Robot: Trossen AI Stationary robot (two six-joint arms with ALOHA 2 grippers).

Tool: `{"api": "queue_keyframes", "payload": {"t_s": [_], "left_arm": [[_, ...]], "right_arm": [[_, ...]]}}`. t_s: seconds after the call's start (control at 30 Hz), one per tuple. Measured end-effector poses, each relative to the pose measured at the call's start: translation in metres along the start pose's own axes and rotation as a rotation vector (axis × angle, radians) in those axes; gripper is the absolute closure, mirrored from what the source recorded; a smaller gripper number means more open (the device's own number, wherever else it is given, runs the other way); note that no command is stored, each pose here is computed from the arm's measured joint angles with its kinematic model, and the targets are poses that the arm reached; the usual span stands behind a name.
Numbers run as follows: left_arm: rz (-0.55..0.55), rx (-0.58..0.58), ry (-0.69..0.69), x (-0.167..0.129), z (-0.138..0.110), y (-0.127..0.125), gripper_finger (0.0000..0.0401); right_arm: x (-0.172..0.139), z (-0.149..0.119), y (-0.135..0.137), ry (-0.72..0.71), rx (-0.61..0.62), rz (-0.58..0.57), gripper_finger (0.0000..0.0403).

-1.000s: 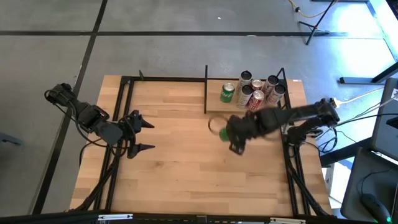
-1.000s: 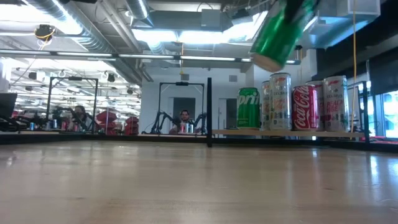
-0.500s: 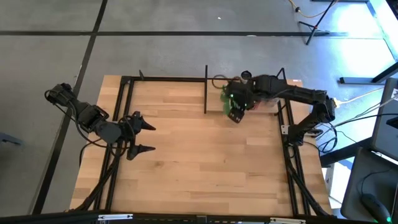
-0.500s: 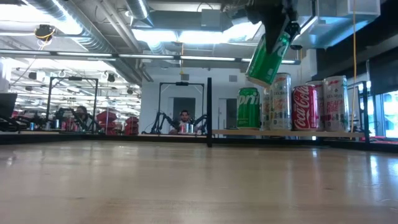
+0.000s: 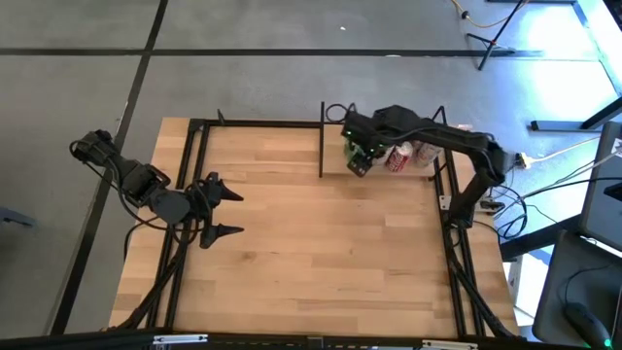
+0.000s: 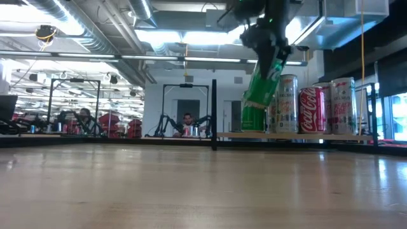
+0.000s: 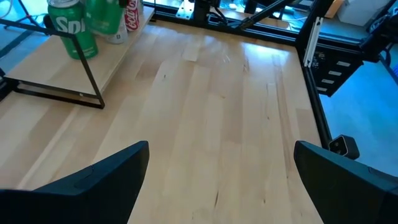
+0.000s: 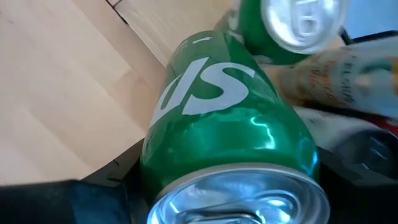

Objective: Place canned beverage on shelf
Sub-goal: Put the green soda can on the shelf aligned with the other green soda can

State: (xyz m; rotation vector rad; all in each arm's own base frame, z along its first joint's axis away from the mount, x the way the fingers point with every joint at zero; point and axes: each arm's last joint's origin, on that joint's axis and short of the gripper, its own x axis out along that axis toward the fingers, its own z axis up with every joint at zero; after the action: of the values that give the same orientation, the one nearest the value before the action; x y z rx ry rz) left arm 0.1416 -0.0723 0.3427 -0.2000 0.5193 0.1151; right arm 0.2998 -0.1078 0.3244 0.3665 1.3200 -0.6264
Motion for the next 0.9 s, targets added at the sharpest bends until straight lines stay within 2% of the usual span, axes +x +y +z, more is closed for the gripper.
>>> {"api": "queue_keyframes", "payload": {"t_s": [0.47,0.9], "left_arm": [[-0.001,0.0,0.001,0.0,0.0,0.0,0.0012],[-0.004,0.0,0.001,0.0,0.0,0.0,0.0012]], "right_arm": [[0.056,0.019,0.013,0.142,-0.098,-0.068,0.0132],[0.073,0.023,0.016,0.179,-0.169,-0.121,0.0132]]}}
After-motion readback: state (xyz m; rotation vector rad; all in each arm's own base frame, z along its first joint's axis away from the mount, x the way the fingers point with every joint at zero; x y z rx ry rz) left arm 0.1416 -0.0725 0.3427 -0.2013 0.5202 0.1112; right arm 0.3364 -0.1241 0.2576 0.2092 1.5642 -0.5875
